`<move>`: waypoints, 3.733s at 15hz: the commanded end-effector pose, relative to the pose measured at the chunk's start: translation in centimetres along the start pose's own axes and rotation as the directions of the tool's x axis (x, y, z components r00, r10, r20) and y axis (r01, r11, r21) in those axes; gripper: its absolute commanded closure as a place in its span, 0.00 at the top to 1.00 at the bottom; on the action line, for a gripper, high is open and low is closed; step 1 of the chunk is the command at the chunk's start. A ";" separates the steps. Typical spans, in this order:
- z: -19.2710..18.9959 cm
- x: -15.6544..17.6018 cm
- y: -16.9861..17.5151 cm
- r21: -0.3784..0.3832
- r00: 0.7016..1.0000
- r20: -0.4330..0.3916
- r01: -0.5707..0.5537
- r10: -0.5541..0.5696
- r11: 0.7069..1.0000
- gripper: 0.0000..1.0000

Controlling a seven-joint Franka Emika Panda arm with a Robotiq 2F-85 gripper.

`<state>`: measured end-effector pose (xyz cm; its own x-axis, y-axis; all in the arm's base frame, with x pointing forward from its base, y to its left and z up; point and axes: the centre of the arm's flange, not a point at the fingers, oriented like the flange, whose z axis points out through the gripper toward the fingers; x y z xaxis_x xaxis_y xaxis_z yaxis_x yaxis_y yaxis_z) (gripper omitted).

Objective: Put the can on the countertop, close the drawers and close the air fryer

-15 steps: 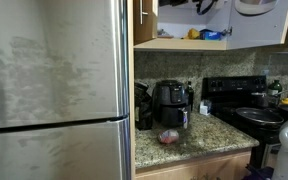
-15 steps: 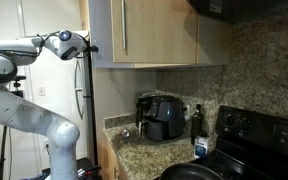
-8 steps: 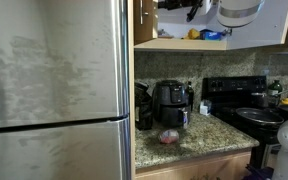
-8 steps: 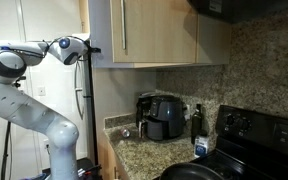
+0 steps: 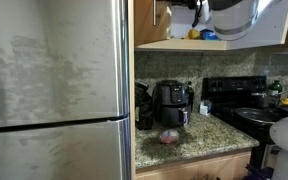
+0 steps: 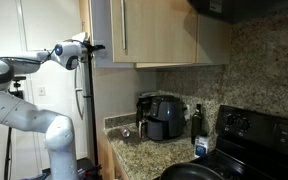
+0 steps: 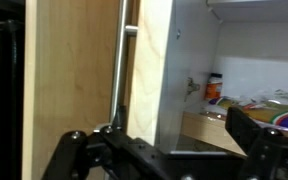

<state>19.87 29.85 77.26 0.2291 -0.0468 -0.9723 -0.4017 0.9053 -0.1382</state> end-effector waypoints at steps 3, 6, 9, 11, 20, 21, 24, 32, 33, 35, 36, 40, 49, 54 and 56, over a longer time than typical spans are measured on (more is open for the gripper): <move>-3.6 0.0 -5.9 0.264 0.994 0.007 0.100 -0.105 0.959 1.00; -5.4 0.3 -11.1 0.391 0.992 -0.033 0.127 -0.125 0.911 1.00; -7.2 0.9 -17.1 0.506 0.989 -0.102 0.144 -0.106 0.850 1.00; -8.8 1.4 -21.1 0.581 0.984 -0.158 0.158 -0.080 0.799 1.00; -17.8 1.3 -20.3 0.702 0.875 -0.475 0.310 0.097 0.641 1.00; -19.3 0.4 -19.4 0.722 0.873 -0.476 0.323 0.102 0.612 1.00; -23.3 -3.6 -19.6 0.823 0.903 -0.420 0.339 0.086 0.455 1.00; -25.0 -6.9 -25.1 0.869 0.938 -0.332 0.262 0.100 0.419 1.00; -25.9 -7.0 -25.9 0.887 0.947 -0.298 0.229 0.119 0.401 1.00; -27.5 -7.1 -26.8 0.909 0.955 -0.259 0.190 0.144 0.370 1.00; -28.3 -7.0 -27.2 0.920 0.959 -0.239 0.174 0.150 0.350 1.00; -29.2 -6.8 -27.3 0.919 0.960 -0.237 0.172 0.150 0.354 1.00; -22.8 -4.6 -32.6 0.919 0.928 -0.305 0.229 0.213 0.321 1.00; -19.6 -2.9 -34.8 0.856 0.915 -0.341 0.205 0.218 0.475 1.00; -19.1 -2.6 -33.9 0.840 0.919 -0.336 0.193 0.206 0.506 1.00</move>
<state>13.91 -9.11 80.72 -0.1737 0.0190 -0.9846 0.6967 0.7090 -0.1092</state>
